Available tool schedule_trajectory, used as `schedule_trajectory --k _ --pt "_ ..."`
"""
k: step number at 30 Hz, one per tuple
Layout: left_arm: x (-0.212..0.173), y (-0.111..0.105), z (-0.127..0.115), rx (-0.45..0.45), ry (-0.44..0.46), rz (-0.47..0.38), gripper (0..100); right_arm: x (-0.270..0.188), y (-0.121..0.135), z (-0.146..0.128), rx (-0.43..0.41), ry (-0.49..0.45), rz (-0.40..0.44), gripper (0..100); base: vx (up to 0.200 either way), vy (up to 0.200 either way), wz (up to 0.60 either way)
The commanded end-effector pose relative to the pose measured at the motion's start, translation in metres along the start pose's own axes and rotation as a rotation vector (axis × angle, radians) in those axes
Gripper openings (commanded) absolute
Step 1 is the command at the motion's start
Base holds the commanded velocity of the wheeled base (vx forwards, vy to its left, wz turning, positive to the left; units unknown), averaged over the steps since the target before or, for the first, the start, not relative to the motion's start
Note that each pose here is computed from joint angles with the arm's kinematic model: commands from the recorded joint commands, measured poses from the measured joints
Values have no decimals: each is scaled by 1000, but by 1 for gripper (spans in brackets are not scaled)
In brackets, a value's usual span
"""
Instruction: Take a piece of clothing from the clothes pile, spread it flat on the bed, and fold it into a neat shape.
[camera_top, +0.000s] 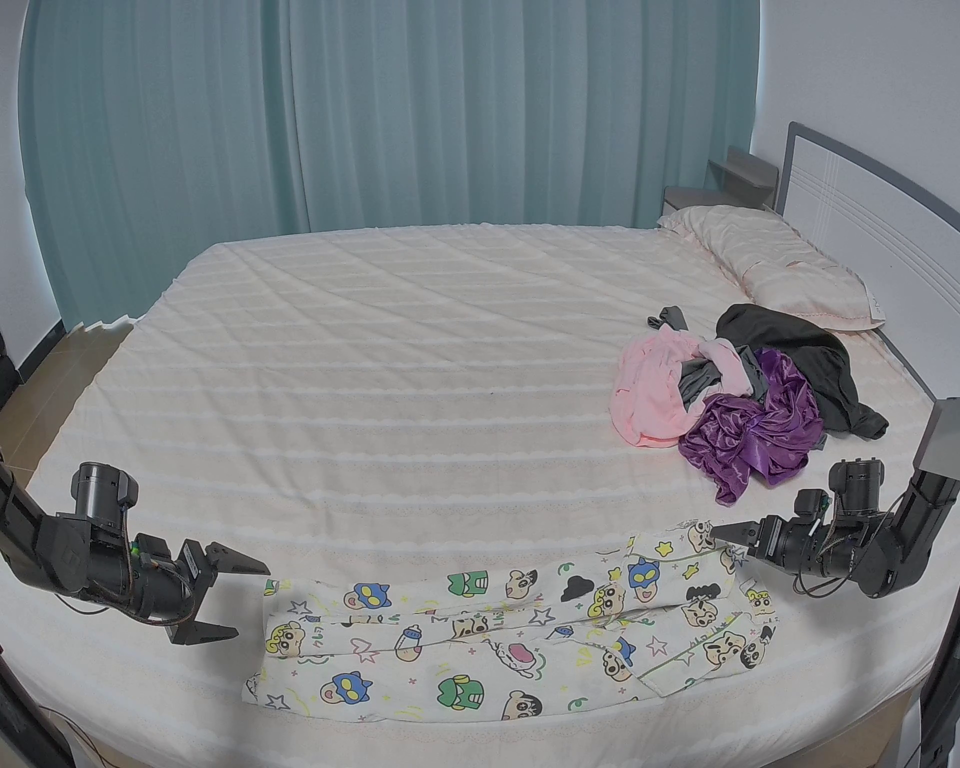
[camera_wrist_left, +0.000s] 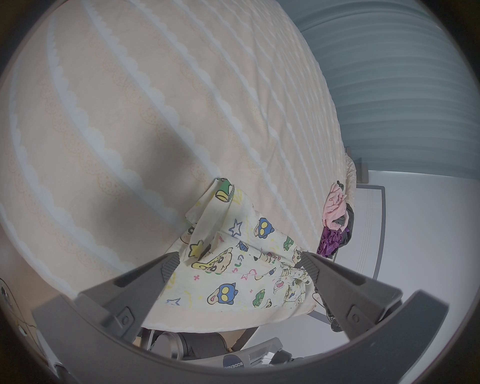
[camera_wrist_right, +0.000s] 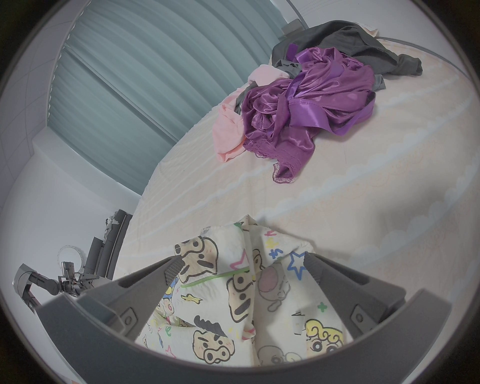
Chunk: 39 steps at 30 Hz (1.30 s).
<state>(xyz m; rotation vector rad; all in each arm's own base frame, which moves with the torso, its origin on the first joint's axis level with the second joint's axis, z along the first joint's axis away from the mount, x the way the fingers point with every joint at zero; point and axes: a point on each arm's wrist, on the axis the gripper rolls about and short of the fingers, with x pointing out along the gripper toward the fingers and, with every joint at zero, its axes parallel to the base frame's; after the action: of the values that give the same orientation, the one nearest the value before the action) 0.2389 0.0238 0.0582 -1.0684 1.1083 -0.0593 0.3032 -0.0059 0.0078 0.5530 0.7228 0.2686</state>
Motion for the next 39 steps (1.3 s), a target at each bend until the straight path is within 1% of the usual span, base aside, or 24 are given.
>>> schedule_trajectory --k 1,4,8,12,15,19,23,25,26,32,39 --pt "0 0 0 0 0 -1 100 2 -2 -1 3 6 -4 100 0 0 0" --pt "0 0 0 0 0 -1 100 2 0 -3 1 8 -10 100 0 0 0" --pt "0 0 0 1 0 0 100 8 3 -3 -20 -1 -41 100 0 0 0" --pt "0 0 0 0 1 1 100 13 8 3 -41 -38 -64 100 0 0 0" --pt "0 0 0 0 1 1 100 16 18 -1 -67 -20 -43 100 0 0 0" --pt "0 0 0 0 1 1 100 22 26 -7 -103 5 -31 100 0 0 0" --pt "0 0 -1 0 2 2 100 25 31 -3 -151 2 -30 100 0 0 0" --pt "0 0 -1 0 2 2 100 25 31 -3 -151 1 -32 100 0 0 0" --pt "0 0 -1 0 2 2 100 26 32 0 -157 2 -42 0 0 0 0" --pt "0 0 -1 0 2 2 100 24 31 -2 -155 0 -73 0 0 0 0" --pt "0 0 -1 0 2 2 100 11 38 1 -163 -27 -67 0 0 0 0"
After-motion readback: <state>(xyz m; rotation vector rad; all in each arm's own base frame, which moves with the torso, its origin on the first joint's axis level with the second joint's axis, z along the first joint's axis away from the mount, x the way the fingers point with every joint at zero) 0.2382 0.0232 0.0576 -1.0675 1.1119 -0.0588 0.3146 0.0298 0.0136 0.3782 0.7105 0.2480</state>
